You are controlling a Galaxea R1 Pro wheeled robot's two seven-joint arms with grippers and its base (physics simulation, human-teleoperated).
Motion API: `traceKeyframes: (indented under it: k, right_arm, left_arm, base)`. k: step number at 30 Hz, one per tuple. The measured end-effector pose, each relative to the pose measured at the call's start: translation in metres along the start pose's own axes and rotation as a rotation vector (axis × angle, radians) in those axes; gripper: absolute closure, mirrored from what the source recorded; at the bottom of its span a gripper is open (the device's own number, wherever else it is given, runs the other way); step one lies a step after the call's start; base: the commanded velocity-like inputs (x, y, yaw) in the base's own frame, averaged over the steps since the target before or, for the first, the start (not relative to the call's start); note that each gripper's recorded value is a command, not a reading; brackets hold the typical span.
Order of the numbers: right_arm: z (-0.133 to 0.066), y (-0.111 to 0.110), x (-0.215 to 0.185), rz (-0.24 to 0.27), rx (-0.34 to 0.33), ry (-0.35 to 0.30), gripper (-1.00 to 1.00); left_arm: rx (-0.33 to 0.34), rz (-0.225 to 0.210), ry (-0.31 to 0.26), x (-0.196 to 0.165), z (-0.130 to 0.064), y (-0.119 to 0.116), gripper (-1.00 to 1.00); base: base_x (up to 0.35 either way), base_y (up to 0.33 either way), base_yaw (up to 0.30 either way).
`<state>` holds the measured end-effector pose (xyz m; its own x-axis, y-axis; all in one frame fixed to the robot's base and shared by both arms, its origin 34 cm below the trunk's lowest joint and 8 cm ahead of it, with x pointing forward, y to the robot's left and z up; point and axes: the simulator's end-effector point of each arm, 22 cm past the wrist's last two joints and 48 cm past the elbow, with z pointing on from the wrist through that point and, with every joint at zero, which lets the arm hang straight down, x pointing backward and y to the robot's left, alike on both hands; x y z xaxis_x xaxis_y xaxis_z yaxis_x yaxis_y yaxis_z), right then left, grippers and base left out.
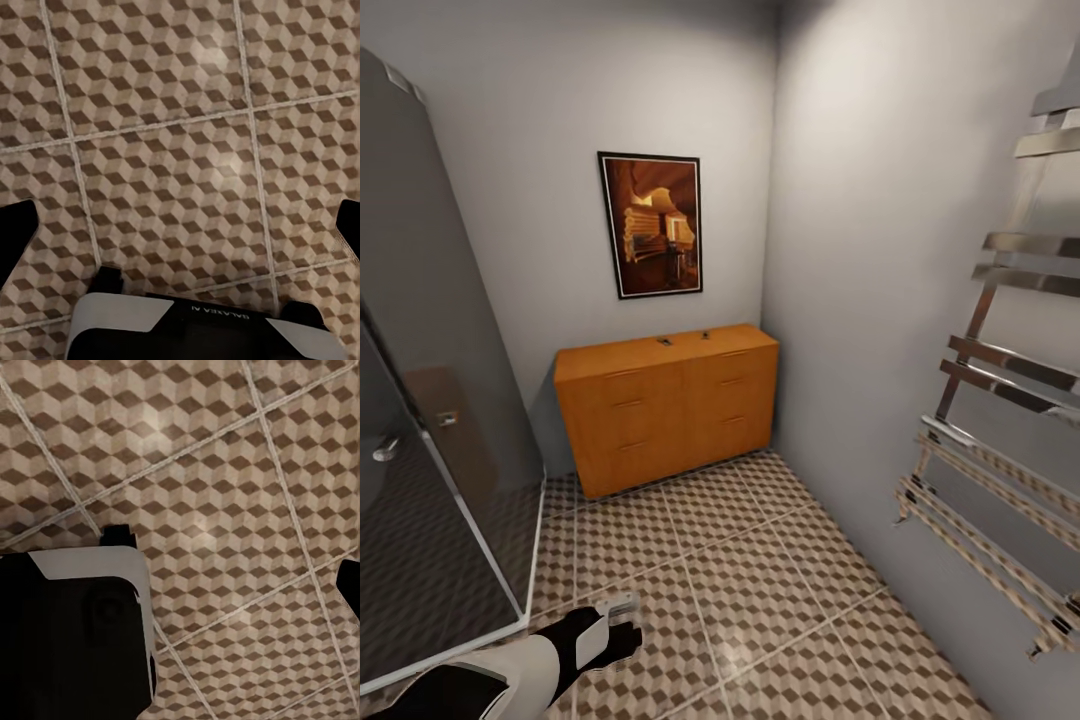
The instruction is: Take the four mousetraps from the cabinet in the bathroom and place them on the bathroom floor. Make sure all four end up on the same floor surface, and ensure that at least two of them are either under or directly next to the same bathroom sink.
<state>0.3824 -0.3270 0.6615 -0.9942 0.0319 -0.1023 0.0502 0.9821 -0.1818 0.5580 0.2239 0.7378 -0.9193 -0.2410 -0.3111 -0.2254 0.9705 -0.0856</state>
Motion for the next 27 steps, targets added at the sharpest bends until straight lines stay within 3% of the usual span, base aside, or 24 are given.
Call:
traceKeyframes:
  k: [9,27]
  right_arm:
    - [-0.0001,0.0000,-0.0002,0.000,0.000,0.000,-1.00]
    - [-0.0001,0.0001,-0.0002,0.000,0.000,-0.001,-1.00]
  left_arm:
    - [0.000,0.000,0.000,-0.0001,-0.0001,0.0001,-1.00]
    - [0.000,0.000,-0.001,-0.0003,-0.0001,0.0000,-1.00]
  base:
    - [0.334,0.002,0.058]
    - [0.335,-0.038,0.256]
